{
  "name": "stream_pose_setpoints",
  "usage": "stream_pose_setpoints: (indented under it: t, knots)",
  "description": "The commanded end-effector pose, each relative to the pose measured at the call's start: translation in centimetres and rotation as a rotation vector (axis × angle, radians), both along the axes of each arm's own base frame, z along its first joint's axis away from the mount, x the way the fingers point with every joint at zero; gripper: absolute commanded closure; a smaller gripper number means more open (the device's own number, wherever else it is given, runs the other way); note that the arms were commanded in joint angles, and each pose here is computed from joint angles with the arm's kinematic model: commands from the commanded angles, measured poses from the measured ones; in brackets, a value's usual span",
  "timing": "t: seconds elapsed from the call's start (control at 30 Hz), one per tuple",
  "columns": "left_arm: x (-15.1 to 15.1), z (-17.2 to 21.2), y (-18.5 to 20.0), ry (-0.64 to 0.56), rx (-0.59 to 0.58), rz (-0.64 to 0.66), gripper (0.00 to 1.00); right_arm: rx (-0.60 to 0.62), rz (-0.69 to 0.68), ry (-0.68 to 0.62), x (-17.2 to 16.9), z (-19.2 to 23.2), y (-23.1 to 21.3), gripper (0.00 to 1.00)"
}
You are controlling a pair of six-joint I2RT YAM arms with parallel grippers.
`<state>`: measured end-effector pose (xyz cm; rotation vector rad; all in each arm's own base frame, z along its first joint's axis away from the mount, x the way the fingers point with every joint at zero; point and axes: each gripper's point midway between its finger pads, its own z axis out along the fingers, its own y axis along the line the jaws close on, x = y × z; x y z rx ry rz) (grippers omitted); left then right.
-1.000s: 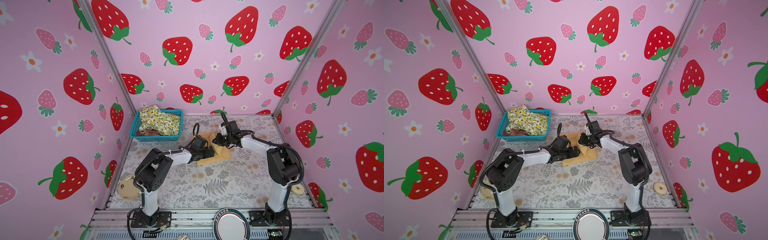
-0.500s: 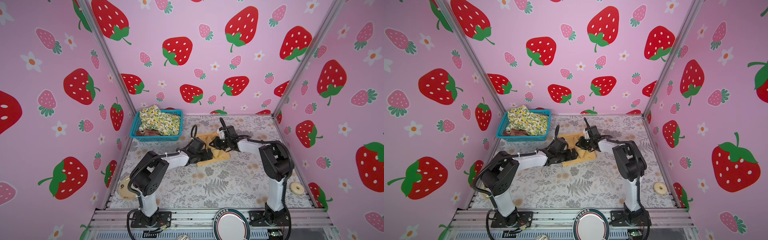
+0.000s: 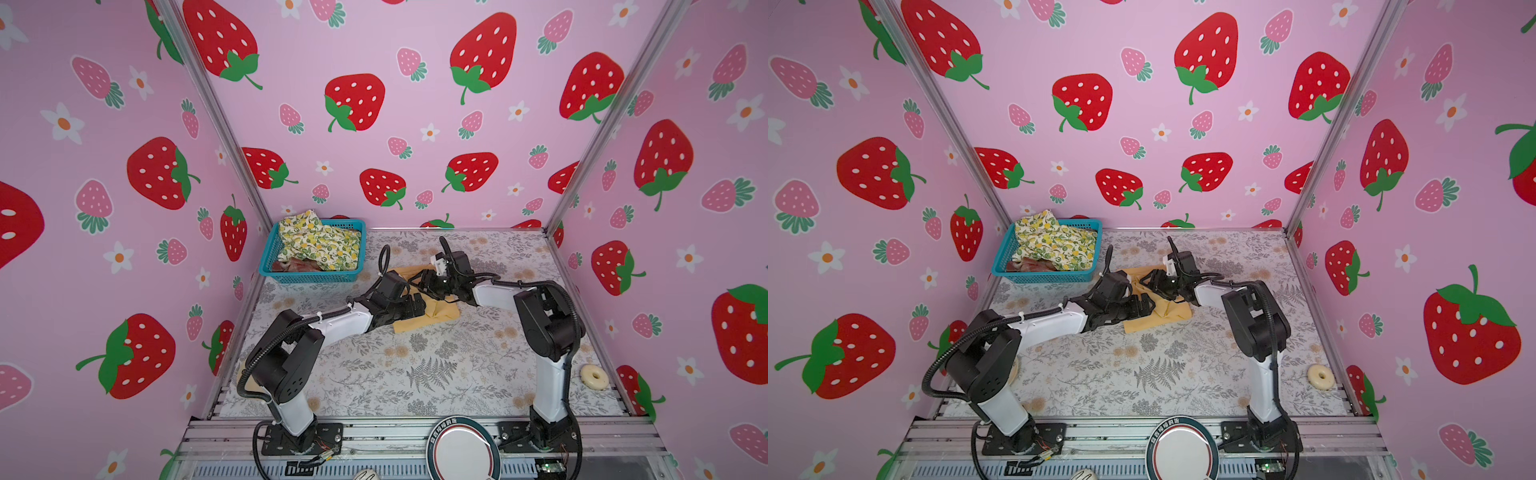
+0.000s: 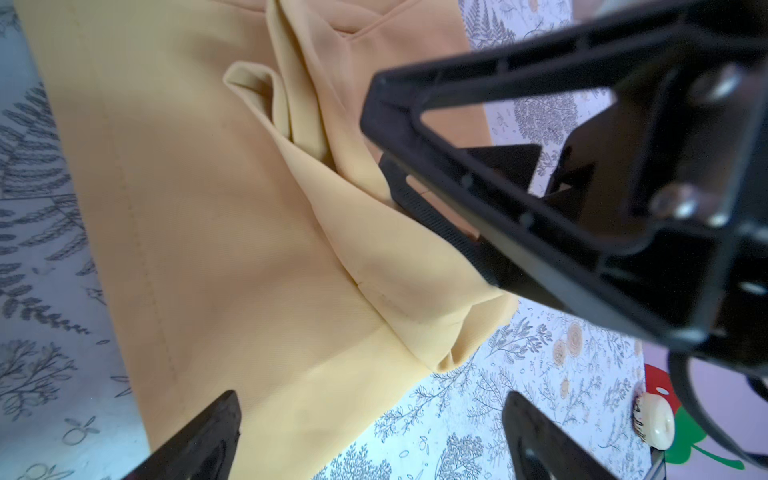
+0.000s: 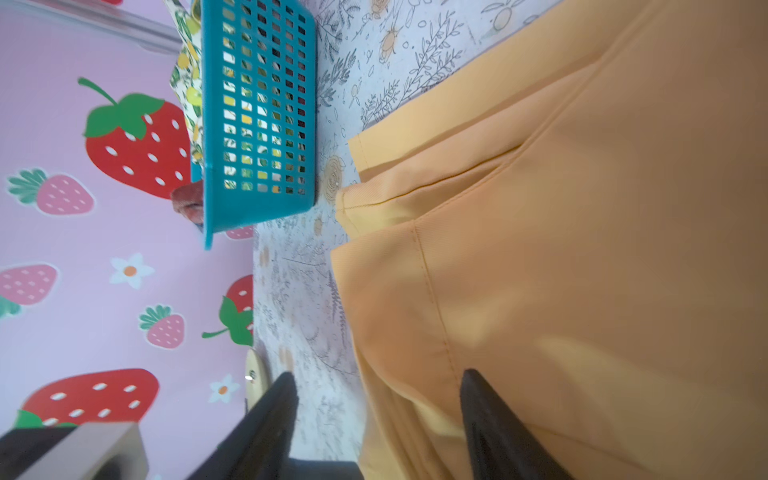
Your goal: Fold and stack the skirts
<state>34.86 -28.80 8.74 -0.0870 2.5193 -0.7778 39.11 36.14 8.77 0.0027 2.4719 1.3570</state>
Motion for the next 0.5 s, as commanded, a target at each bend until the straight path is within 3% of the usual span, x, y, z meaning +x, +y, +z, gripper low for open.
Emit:
stream_pose_setpoints:
  t: [0.0, 0.2, 0.47]
  knots:
    - [-0.3, 1.0, 0.8, -0.016, 0.020, 0.008, 0.01, 0.083, 0.000, -0.043, 0.4, 4.3, 1.1, 0.00]
    - [-0.4, 3.2, 1.4, -0.058, 0.019, 0.015, 0.01, 0.097, -0.005, -0.128, 1.7, 9.0, 1.4, 0.00]
    - [-0.2, 5.1, 1.1, -0.085, -0.007, 0.018, 0.01, 0.043, -0.037, -0.186, 4.5, 10.4, -0.9, 0.00]
